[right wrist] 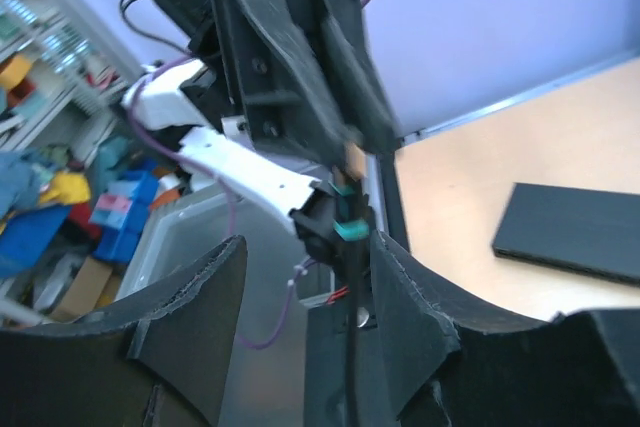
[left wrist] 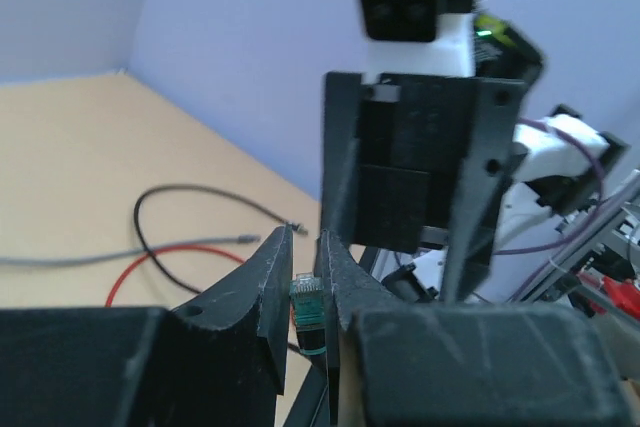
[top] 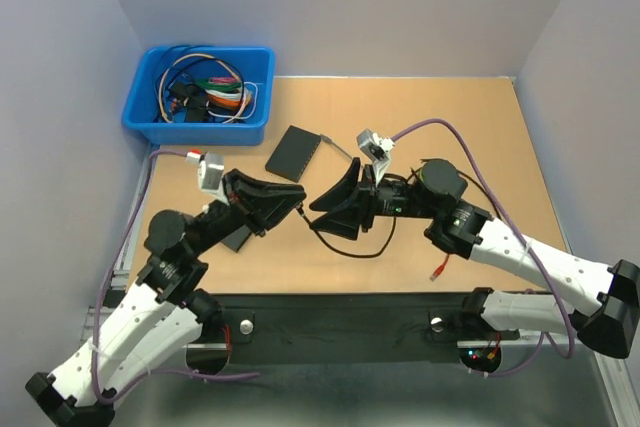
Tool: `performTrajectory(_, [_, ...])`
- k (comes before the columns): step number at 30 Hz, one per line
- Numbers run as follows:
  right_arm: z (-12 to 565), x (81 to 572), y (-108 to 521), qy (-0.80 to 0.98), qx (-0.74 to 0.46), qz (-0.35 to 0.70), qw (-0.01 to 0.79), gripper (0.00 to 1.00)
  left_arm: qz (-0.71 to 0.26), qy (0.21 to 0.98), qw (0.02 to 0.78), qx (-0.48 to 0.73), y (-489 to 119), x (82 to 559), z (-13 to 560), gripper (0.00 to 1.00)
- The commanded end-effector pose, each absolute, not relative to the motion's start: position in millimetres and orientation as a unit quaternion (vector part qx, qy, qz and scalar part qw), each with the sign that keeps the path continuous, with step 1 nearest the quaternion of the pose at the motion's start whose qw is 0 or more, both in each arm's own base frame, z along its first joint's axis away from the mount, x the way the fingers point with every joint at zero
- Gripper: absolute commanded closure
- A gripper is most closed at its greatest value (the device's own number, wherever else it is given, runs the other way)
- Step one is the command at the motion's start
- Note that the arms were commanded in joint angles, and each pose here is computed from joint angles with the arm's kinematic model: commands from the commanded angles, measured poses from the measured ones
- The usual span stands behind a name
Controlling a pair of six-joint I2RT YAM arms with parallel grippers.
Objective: Insert the plug into the switch port
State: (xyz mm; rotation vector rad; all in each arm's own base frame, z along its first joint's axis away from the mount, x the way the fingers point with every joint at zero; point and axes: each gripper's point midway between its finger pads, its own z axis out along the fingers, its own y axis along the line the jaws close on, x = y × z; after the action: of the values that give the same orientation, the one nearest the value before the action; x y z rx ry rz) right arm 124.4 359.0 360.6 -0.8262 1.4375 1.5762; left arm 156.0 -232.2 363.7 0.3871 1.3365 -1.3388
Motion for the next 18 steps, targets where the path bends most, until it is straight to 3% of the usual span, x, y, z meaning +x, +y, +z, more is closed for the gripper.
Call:
performTrajectory(1, [393.2,98.7,353.1,0.504,-0.379,0.66,0.408,0.42,-0.588,0.462,0.624,0.227,-216.1,114.6,408.6,1.0])
performTrajectory(18, [395.2,99.7,365.5,0.486,-0.384,0.68,0.393,0.46,-0.601,0.452,0.627,0.203,-209.7,112.0,407.2,1.0])
